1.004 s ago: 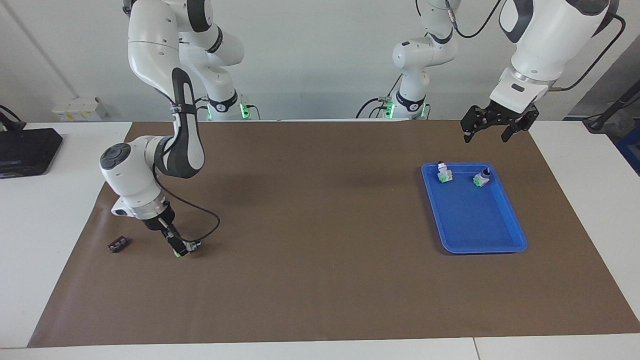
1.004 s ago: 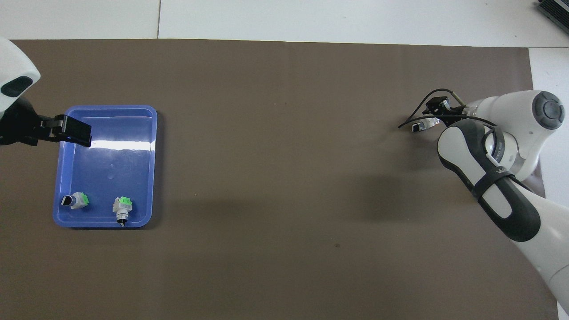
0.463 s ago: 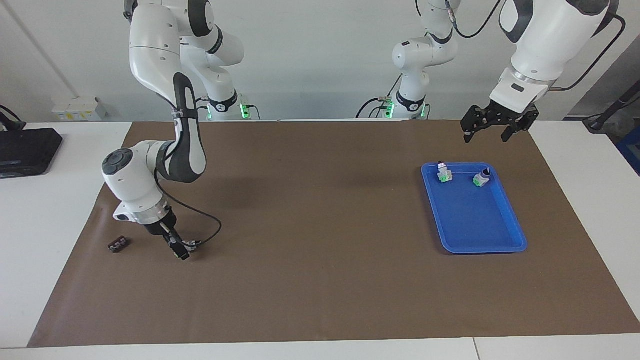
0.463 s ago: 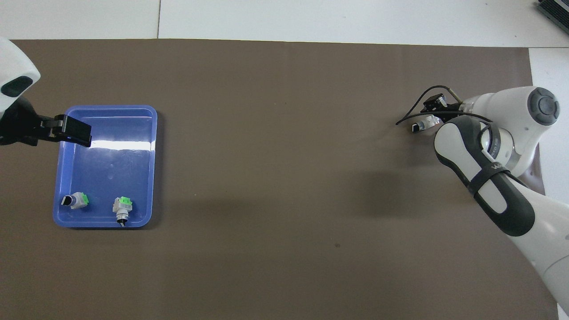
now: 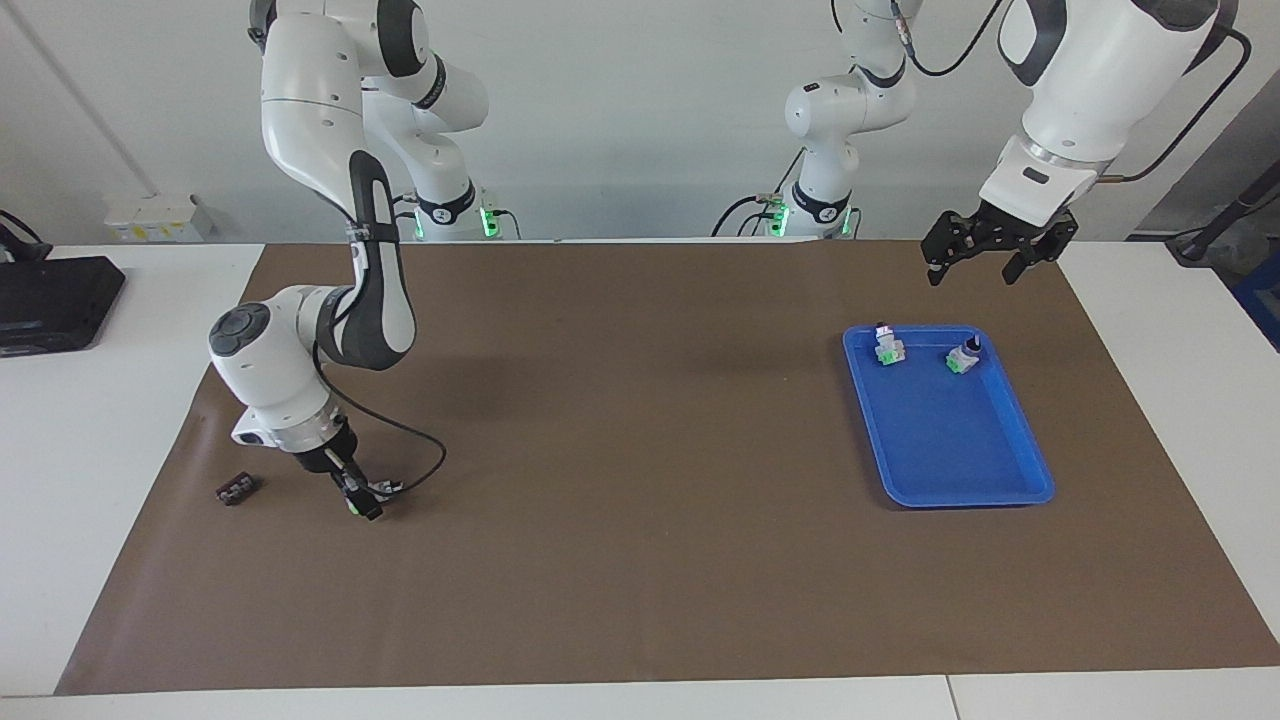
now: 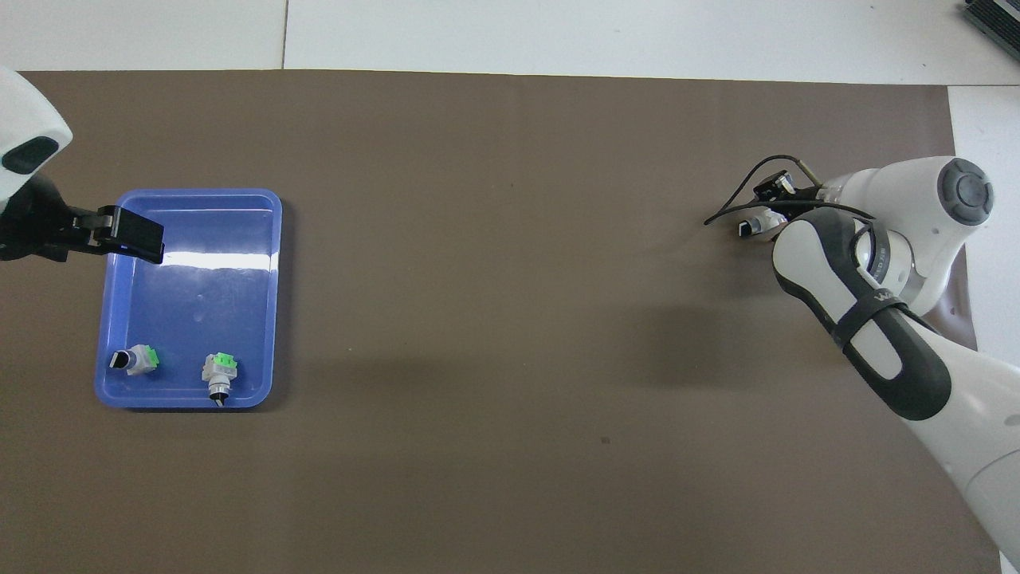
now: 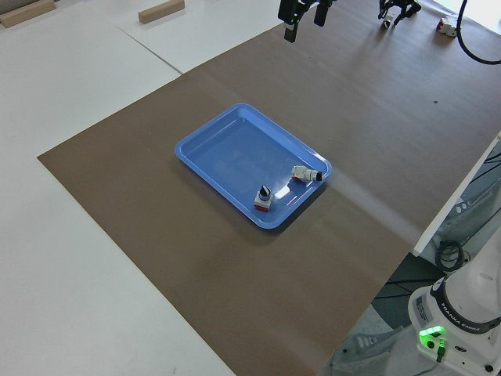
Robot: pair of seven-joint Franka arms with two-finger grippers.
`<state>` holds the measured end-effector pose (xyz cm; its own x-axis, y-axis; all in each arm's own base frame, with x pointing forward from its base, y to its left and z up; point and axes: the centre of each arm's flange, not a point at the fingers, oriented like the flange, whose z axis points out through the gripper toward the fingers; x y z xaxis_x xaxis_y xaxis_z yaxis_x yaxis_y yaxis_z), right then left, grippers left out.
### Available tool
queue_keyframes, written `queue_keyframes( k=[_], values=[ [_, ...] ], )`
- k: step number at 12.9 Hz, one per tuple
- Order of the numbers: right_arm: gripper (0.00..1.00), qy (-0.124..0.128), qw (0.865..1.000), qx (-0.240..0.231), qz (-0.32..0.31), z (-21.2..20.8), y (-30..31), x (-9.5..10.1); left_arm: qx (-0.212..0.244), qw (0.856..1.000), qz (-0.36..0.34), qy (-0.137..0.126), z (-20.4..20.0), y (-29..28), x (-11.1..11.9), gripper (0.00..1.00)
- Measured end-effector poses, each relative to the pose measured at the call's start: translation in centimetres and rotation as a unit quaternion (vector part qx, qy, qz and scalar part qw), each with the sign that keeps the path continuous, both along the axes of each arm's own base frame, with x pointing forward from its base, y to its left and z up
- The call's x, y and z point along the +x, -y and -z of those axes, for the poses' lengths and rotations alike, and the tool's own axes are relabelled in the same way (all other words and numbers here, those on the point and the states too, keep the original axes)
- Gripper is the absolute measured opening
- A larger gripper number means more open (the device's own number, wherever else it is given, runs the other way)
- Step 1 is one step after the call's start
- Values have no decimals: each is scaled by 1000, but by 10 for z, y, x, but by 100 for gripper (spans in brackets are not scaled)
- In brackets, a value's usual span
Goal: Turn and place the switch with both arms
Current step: 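Close the right gripper on the silver switch, then lift the switch with the right gripper and carry it toward the tray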
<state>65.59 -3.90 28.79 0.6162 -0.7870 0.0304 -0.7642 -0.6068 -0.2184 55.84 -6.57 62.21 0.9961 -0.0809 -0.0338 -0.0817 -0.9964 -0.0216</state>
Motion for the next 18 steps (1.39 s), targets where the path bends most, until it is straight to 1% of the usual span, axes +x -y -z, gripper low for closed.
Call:
queue_keyframes(
  k=[1, 2, 3, 4, 6, 8, 10, 11, 12, 13, 14, 15, 18],
  values=[
    [73, 0, 1000, 0, 0, 0, 0, 0, 0, 1000, 0, 0, 0, 0, 0, 100],
    [70, 0, 1000, 0, 0, 0, 0, 0, 0, 1000, 0, 0, 0, 0, 0, 100],
    [70, 0, 1000, 0, 0, 0, 0, 0, 0, 1000, 0, 0, 0, 0, 0, 100],
    [62, -1, 1000, -1, -8, 0, 0, 0, 0, 1000, 0, 0, 0, 0, 0, 100],
    [35, -2, 1000, -5, -30, -1, 2, 0, 0, 1000, 0, 0, 0, 0, 0, 100],
    [33, -3, 999, -5, -39, -1, 0, 0, 0, 1000, 0, 0, 0, 0, 0, 100],
    [33, -24, 998, 7, -53, -9, -12, -1, 0, 1000, 0, 0, 0, 0, 0, 100],
    [33, -28, 997, 25, -65, -25, -29, -1, 0, 1000, 0, 0, 0, 0, 0, 100],
    [33, -25, 996, 58, -64, -46, -52, -2, 0, 1000, 0, 0, 0, 0, 0, 100],
    [33, -21, 993, 109, -49, -69, -80, -5, 0, 1000, 0, 0, 0, 0, 0, 100],
    [33, -23, 988, 152, -21, -91, -107, -10, 0, 1000, 0, 0, 0, 0, 0, 100],
    [33, -33, 983, 181, 11, -110, -132, -16, 0, 1000, 0, 0, 0, 0, 0, 100],
    [33, -76, 967, 223, 97, -151, -222, -40, 0, 1000, 0, 0, 0, 0, 0, 100]
  ],
)
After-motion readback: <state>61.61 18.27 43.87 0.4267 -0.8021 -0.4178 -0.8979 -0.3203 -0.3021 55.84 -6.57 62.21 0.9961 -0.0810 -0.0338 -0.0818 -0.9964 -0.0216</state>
